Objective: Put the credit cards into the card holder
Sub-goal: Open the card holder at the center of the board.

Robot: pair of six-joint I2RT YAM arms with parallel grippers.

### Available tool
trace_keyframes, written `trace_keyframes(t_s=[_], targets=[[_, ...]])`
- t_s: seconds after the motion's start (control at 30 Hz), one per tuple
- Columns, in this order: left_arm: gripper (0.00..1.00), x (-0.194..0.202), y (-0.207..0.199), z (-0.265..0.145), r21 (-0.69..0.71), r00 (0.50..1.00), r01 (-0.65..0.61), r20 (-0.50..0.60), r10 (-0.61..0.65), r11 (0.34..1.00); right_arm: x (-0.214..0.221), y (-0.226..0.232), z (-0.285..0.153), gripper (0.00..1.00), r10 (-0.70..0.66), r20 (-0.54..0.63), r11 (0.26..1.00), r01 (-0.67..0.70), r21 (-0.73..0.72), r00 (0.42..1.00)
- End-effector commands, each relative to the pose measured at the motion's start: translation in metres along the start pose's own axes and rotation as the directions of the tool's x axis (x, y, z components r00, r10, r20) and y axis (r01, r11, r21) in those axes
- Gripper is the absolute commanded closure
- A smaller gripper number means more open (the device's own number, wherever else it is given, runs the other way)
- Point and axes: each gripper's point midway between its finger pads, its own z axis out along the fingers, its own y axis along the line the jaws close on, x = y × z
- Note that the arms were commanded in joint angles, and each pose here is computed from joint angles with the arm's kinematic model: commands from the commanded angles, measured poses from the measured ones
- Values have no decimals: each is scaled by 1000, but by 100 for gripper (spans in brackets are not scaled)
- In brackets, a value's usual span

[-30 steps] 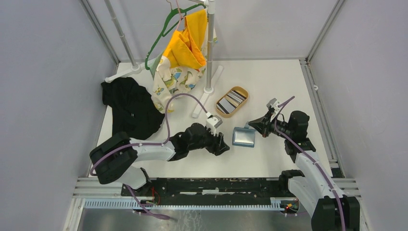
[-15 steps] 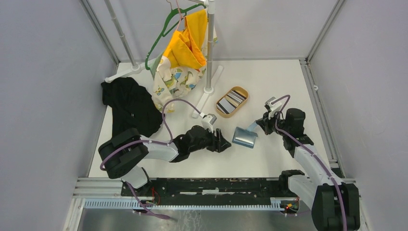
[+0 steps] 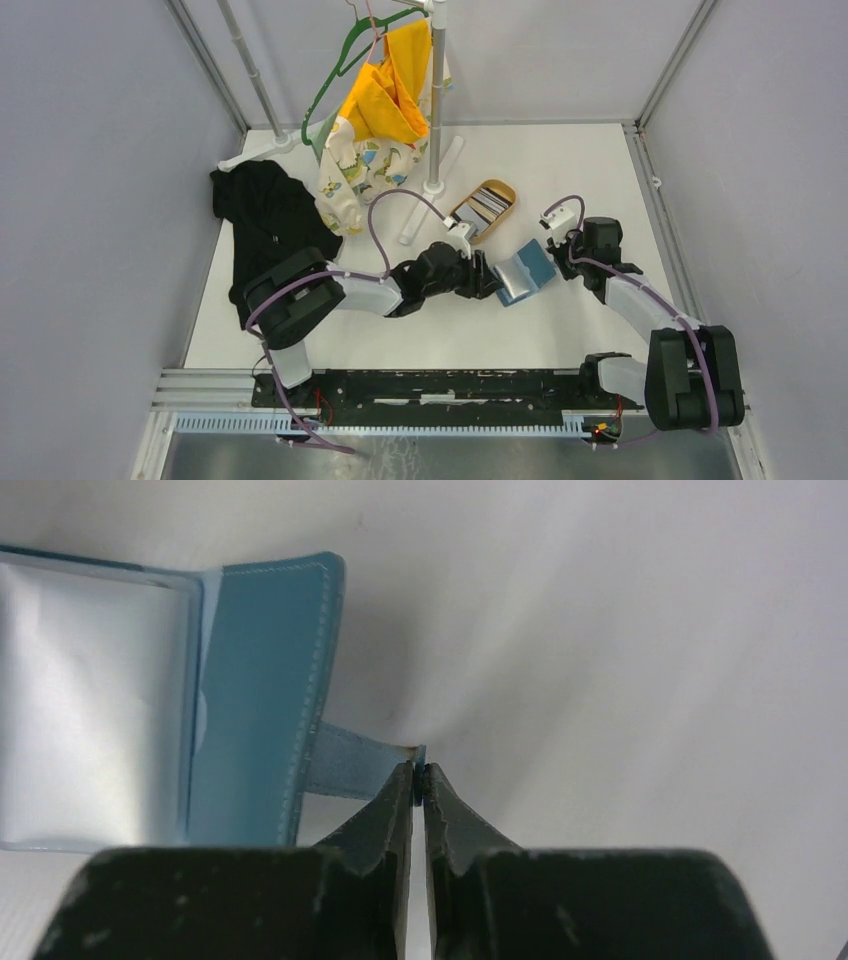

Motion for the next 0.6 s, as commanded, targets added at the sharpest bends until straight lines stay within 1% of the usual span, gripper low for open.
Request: trace_keyframes(t_s=[0.0,0.13,0.2,0.3,0.33,0.4,0.43,0.47,0.53,0.57], targets=[[45,-24,-29,23,89,999,-47,31,45,995,-1,-24,-4,83,-23,-76,998,27,58,997],[44,-29,-38,48,118,999,-32,22,30,992,-9,-37,-14,69,3,-43,996,1,85,999],[44,-29,-40,63,128,1000,-14,9,13,992,-19,-51,-26,58,9,-1,992,-9,125,1000],[45,-24,-39,85,136,1000,21,-16,-19,991,-44,-56,-47,43,-62,99,990,48,136,993],[45,-19,-37,94,133,999,38,-30,-34,990,-54,-51,-53,40,-100,144,990,84,111,984],[45,-16,-35,106,130,998,54,-44,-49,990,-71,-29,-62,36,-172,246,985,170,31,954],[45,-14,-35,112,125,997,59,-52,-52,990,-78,-14,-66,32,-188,306,978,207,-30,933],[45,-12,-33,116,119,997,60,-60,-53,991,-82,1,-68,32,-201,353,965,246,-88,914],[45,-9,-30,123,104,996,63,-69,-56,993,-82,31,-70,33,-167,404,930,280,-240,899],[45,-8,-27,125,92,996,64,-73,-57,994,-79,37,-68,34,-143,396,919,270,-288,907]])
